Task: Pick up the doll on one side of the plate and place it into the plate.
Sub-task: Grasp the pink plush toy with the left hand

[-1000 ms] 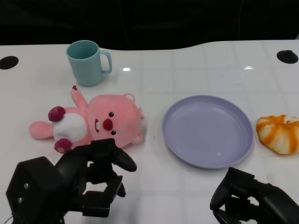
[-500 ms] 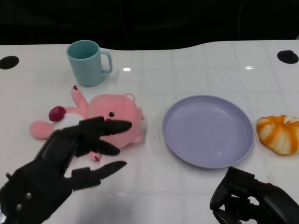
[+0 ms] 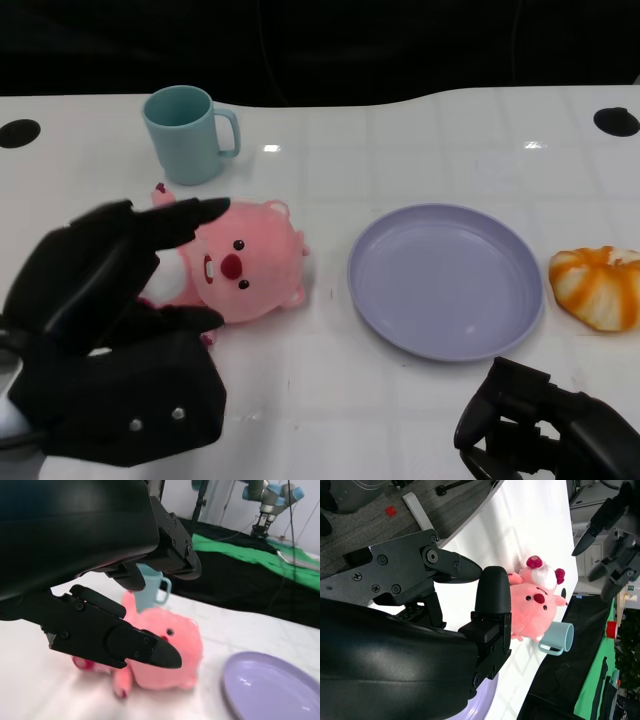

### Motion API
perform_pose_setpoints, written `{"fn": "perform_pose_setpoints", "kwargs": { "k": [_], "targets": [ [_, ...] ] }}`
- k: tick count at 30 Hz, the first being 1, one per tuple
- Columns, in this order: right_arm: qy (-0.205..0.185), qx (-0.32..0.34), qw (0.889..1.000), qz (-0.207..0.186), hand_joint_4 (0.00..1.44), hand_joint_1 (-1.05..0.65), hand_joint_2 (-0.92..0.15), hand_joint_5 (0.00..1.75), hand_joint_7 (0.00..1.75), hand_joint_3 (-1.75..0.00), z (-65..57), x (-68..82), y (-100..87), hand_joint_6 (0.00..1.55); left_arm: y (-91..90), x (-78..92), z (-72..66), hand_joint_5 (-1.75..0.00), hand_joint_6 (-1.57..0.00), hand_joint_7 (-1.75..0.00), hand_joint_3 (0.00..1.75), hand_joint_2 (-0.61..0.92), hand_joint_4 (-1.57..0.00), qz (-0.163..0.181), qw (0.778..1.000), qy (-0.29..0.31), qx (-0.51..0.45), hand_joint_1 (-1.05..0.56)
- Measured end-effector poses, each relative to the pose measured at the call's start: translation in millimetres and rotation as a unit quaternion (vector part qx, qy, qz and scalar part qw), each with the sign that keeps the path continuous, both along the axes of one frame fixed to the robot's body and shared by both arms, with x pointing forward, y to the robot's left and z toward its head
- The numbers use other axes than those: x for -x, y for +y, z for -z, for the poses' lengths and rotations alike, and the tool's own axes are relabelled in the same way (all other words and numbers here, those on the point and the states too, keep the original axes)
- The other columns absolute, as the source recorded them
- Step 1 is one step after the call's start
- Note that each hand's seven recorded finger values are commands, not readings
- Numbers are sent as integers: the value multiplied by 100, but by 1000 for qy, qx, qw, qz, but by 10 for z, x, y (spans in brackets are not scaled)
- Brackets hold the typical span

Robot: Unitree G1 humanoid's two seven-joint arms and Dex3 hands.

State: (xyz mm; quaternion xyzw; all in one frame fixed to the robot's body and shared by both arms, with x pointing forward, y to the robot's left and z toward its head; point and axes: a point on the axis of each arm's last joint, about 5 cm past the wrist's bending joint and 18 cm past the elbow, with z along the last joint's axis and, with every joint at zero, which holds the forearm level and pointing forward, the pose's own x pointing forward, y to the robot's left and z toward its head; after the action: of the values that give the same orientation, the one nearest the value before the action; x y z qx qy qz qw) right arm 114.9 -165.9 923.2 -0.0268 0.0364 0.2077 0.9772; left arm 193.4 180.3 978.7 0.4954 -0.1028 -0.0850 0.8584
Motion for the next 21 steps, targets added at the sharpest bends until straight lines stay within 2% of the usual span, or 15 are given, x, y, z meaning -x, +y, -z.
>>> {"fn": "perform_pose_setpoints", "kwargs": {
  "k": [9, 21],
  "targets": [
    [-1, 2, 1000, 1, 64, -22, -87, 175, 167, -65, -5, 5, 0, 43, -54, -196, -67, -40, -22, 0, 5, 92, 0, -35, 990, 22, -135, -72],
    [1, 1, 1000, 2, 65, -24, -87, 175, 167, -63, -1, 18, -1, 44, -123, -526, 126, -33, -22, -1, 1, 90, -1, -47, 970, 78, -225, -77]
  ]
}}
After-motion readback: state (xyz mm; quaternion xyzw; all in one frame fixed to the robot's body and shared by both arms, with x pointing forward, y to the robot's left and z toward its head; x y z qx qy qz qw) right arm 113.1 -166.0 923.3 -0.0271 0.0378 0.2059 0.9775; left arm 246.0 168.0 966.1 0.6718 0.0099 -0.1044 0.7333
